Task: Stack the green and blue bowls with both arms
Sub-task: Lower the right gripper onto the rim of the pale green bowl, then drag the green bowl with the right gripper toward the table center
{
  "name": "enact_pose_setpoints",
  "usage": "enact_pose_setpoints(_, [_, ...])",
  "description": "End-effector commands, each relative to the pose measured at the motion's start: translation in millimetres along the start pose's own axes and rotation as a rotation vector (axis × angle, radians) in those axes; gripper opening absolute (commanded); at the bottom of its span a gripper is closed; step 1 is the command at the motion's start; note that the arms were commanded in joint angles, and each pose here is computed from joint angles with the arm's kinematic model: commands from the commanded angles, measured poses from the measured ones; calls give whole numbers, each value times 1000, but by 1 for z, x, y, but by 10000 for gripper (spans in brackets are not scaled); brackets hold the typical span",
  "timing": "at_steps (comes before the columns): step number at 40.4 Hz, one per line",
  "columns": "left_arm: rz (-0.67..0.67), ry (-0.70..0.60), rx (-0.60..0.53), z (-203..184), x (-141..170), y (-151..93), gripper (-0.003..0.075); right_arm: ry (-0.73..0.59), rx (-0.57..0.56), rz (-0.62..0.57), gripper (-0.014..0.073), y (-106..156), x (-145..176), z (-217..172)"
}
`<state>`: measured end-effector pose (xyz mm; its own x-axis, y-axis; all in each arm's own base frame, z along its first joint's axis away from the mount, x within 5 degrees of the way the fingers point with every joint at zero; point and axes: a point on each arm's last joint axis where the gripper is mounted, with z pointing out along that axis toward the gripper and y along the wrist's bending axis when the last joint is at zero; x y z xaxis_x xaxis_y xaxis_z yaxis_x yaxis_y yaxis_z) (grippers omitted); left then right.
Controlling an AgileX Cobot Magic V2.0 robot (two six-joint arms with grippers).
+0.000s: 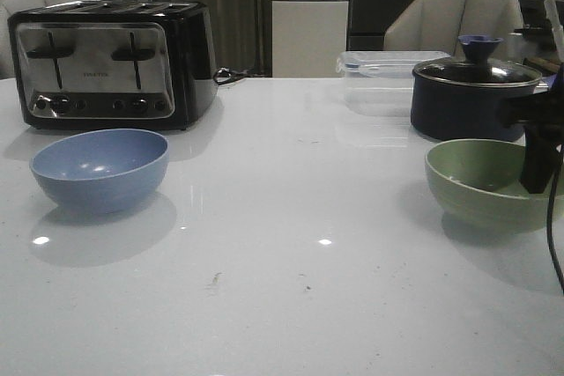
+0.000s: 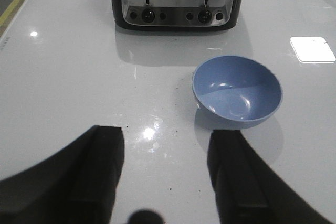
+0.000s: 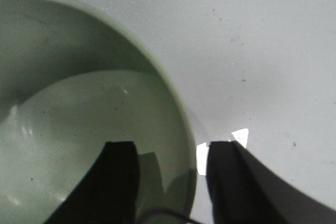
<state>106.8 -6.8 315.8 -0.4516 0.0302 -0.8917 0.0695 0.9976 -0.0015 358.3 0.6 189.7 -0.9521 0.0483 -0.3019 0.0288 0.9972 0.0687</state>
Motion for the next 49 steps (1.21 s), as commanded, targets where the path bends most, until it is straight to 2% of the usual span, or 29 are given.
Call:
enact_pose_setpoints(1, [-10,-99,0,-3,-15,0,414,-100,-1,-11,272,0,-13,-22])
enact_pose_setpoints(7, [-10,-99,0,-3,-15,0,414,-108,-3,-12,112,1,-16,-27])
enact_pose_setpoints(11, [-10,-99,0,-3,-15,0,414,-124,-8,-22,51,5,-20,-42])
enact_pose_setpoints(15, [-9,-97,0,-3,-15,0,414,-176,-33,-63,52,22,-25,-68])
enact_pose_setpoints(18, [-9,-96,0,-3,-15,0,414,-202,-95,-116,52,54,-25,-83])
enact_pose_setpoints(25, [-9,-96,0,-3,-15,0,414,-186,-174,-235,52,109,-14,-77])
enact_pose_setpoints(32, [-9,-96,0,-3,-15,0,414,-126,-208,-339,52,151,0,-56])
enact_pose_setpoints(43, [-9,-96,0,-3,-15,0,414,-85,-253,-393,63,189,13,-25])
enact_pose_setpoints(47, [-9,-96,0,-3,-15,0,414,-82,-259,-401,122,194,16,-22])
enact_pose_setpoints(49, [-9,-96,0,-3,-15,0,414,-82,-260,-402,183,194,16,-22])
